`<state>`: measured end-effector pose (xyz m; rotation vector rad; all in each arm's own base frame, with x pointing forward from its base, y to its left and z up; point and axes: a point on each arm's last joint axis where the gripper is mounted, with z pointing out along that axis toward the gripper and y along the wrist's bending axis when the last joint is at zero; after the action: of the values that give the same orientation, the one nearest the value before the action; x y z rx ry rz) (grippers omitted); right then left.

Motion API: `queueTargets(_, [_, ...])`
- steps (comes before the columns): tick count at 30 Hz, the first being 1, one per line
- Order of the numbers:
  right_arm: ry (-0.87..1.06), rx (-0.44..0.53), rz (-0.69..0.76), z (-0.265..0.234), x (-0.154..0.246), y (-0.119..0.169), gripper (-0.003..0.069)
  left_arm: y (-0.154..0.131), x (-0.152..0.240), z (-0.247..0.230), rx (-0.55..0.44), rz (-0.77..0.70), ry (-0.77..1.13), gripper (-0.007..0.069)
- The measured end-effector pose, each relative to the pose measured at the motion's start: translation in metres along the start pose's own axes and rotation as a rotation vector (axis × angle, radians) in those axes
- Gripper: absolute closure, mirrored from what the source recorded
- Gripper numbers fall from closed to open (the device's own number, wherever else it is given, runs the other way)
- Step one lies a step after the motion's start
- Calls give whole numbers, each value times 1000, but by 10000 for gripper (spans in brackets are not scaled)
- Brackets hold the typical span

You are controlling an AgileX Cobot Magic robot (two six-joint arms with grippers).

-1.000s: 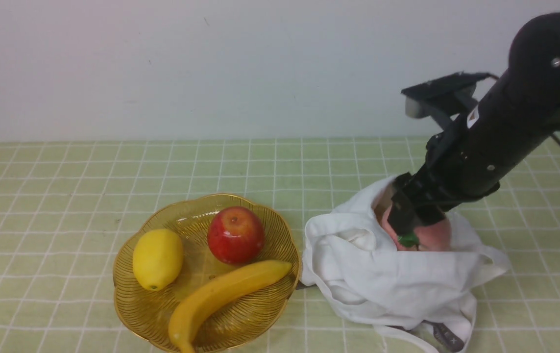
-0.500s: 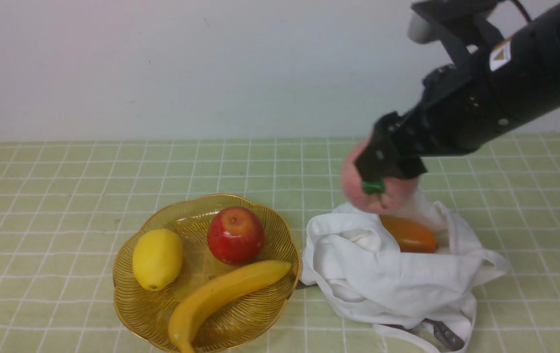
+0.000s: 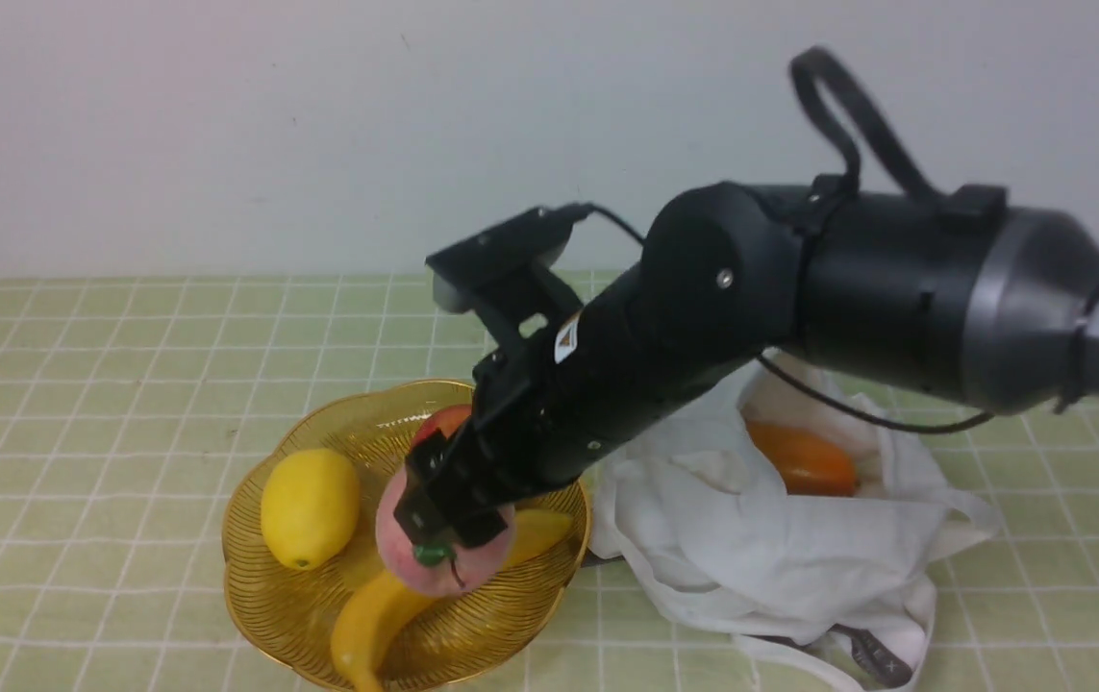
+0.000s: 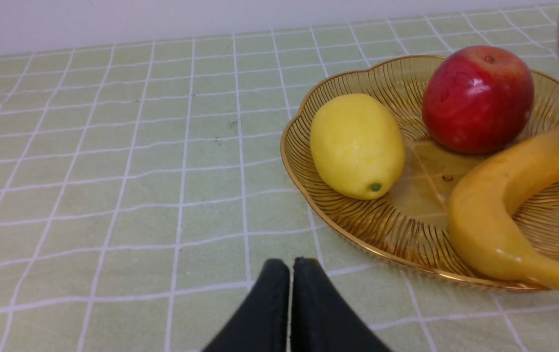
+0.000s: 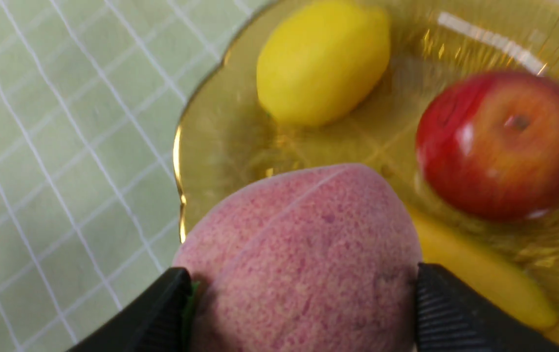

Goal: Take the fruit out of the bag on the green coffee tablecloth and place them on the plate.

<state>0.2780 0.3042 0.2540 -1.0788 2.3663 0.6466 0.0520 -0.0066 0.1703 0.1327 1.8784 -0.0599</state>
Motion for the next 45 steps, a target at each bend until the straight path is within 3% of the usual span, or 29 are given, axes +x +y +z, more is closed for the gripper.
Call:
queueTargets(12, [91, 9, 28, 48, 17, -13, 138, 0, 0, 0, 0, 0, 0, 633])
queueTargets(15, [89, 11, 30, 49, 17, -13, 97, 0, 0, 0, 0, 0, 0, 633])
queueTargets(18, [93, 22, 15, 48, 17, -14, 3, 0, 0, 0, 0, 0, 0, 633])
queueTargets(25, [52, 65, -49, 6, 5, -6, -29, 0, 0, 0, 0, 0, 0, 633])
queueTargets(30, [4, 210, -22, -73, -1, 3, 113, 0, 0, 0, 0, 0, 0, 633])
queueTargets(35, [-165, 443, 134, -192, 17, 13, 446, 0, 0, 0, 0, 0, 0, 633])
queueTargets(38, [-323, 517, 192, -243, 40, 18, 594, 0, 0, 0, 0, 0, 0, 633])
queueTargets(41, [-505, 532, 217, -282, 69, 25, 650, 0, 0, 0, 0, 0, 0, 633])
queueTargets(45, [-748, 516, 157, -309, 127, 32, 671, 0, 0, 0, 0, 0, 0, 633])
